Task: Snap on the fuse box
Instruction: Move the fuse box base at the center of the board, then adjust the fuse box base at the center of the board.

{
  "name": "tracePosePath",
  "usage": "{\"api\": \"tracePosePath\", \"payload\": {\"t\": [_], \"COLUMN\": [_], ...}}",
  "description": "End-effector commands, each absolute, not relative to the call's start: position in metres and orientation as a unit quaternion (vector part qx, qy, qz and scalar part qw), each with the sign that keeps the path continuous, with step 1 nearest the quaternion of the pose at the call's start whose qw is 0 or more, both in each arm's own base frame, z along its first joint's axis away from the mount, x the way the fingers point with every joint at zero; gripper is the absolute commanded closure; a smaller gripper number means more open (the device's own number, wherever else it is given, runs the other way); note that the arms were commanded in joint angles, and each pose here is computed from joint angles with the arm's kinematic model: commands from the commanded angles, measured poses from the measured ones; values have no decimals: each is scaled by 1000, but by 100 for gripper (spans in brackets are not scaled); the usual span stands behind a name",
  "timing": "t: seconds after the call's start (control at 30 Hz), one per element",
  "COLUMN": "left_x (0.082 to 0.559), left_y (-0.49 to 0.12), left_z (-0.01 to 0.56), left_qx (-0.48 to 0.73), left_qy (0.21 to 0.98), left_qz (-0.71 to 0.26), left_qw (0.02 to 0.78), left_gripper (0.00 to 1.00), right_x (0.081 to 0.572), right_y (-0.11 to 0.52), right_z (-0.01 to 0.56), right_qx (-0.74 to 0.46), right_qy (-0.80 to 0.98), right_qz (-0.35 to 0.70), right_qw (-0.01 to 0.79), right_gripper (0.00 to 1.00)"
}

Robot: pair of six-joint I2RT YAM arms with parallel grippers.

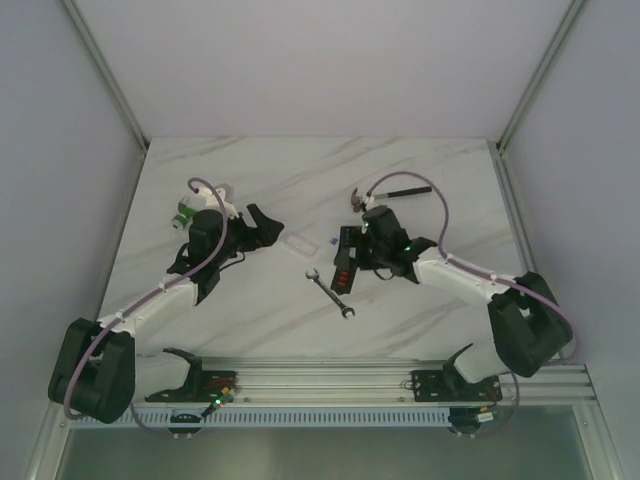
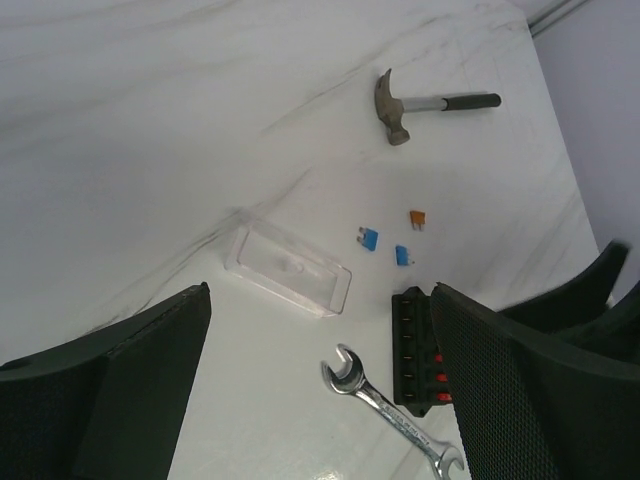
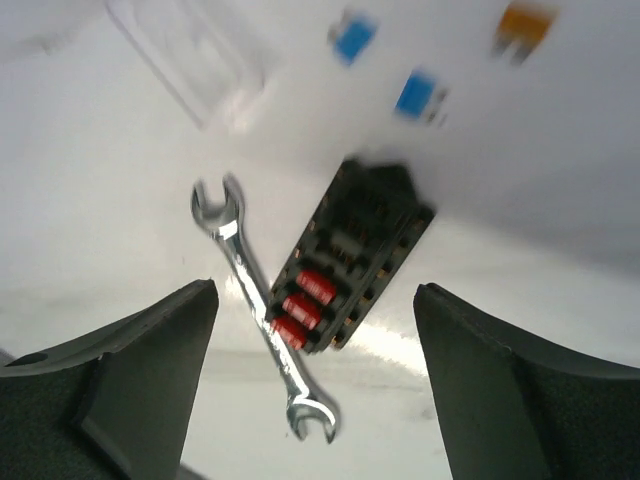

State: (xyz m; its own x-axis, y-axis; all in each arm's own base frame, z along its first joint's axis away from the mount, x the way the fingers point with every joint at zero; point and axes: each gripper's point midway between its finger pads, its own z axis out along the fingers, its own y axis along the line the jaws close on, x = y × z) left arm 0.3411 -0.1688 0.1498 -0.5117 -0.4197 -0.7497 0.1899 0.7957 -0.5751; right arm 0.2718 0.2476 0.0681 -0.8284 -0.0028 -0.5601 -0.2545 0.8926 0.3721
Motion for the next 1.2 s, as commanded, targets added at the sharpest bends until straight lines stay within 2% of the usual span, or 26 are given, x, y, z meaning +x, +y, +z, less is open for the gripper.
{"api": "tracePosePath", "payload": {"t": [0.0, 0.2, 0.47, 0.97, 1.17], "left_x": [331, 323, 309, 297, 297], "left_y": [-175, -183, -194, -200, -200], "left_z": [146, 145, 142, 128, 126], "left_qx": [-63, -52, -35, -27, -29], "left_qy": [817, 819, 824, 836, 838], "left_qz": [-325, -338, -348, -346, -344], "left_qw": [472, 461, 446, 425, 423], "left_gripper": [0, 0, 0, 0, 0], "right_x": [320, 357, 364, 284, 252], "right_y": [223, 236, 264, 253, 250], "right_z": [115, 111, 71, 41, 59], "right_qx": [-83, -117, -142, -144, -150], "right_qy": [909, 901, 907, 918, 905], "right_qz": [193, 215, 254, 305, 336], "right_qw": [360, 358, 304, 210, 212], "right_gripper": [14, 18, 26, 30, 29]}}
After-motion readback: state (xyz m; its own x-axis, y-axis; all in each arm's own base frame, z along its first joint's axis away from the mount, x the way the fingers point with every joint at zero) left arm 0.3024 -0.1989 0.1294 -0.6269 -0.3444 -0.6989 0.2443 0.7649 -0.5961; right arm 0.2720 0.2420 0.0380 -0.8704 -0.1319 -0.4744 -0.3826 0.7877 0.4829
